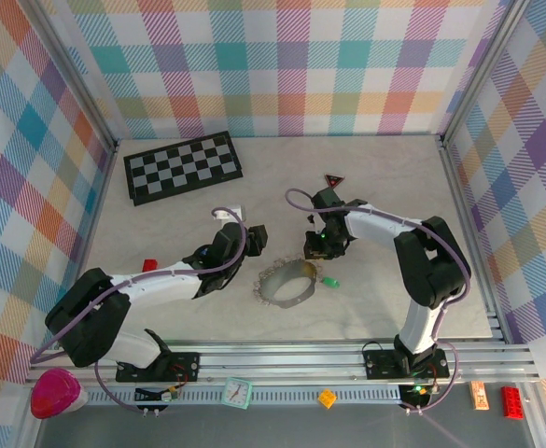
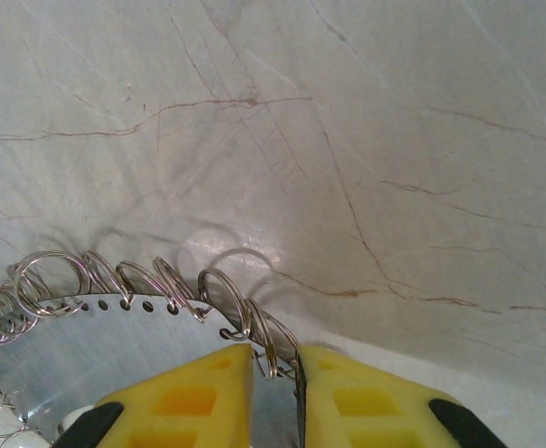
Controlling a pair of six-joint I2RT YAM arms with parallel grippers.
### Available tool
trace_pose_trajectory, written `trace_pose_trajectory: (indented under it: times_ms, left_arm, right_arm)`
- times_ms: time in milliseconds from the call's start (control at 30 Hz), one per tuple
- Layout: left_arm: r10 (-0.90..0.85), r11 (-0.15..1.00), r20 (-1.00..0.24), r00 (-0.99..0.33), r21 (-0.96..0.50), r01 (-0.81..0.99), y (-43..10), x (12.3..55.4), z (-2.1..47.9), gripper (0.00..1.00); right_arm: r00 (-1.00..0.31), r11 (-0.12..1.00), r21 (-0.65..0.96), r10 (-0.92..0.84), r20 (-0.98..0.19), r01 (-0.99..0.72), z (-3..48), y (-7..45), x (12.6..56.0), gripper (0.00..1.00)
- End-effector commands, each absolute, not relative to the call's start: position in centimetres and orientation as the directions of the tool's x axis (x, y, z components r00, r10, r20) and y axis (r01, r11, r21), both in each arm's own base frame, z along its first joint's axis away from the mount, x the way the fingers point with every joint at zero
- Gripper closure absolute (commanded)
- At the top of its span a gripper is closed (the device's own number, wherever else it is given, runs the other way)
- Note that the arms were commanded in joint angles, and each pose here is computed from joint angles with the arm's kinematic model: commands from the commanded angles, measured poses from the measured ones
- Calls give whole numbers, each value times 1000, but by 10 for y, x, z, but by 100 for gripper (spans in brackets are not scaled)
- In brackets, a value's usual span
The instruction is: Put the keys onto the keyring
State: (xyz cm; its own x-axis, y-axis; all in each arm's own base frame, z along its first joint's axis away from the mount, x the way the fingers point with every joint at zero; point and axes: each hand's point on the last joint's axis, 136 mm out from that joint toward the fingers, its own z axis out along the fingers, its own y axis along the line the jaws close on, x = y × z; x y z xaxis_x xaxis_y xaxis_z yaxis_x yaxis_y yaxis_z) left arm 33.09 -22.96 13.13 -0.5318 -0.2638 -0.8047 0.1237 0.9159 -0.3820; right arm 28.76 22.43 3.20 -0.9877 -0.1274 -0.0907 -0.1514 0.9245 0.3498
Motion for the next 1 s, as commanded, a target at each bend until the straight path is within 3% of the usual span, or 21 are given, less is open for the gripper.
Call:
trace_pose_trajectory:
  times_ms: [0, 233, 533, 967]
  left_arm:
    - [-310, 903, -813, -492, -414, 115, -230, 334, 145, 46]
    - [-311, 903, -816, -487, -414, 116, -229, 332, 146, 46]
    - [-313, 903, -820, -480, -413, 116, -228, 328, 149, 47]
    - [-313, 906, -824, -472, -408, 111, -225, 326, 150, 46]
  right_arm:
    - [-988, 918, 368, -118, -104, -148, 42, 228, 292, 79]
    - [-982, 902, 404, -88, -168, -150, 65, 230, 294, 78]
    - [-995, 912, 400, -60, -76, -85, 45, 229, 284, 80]
    - [-997, 924, 377, -64, -35, -73, 31, 226, 281, 80]
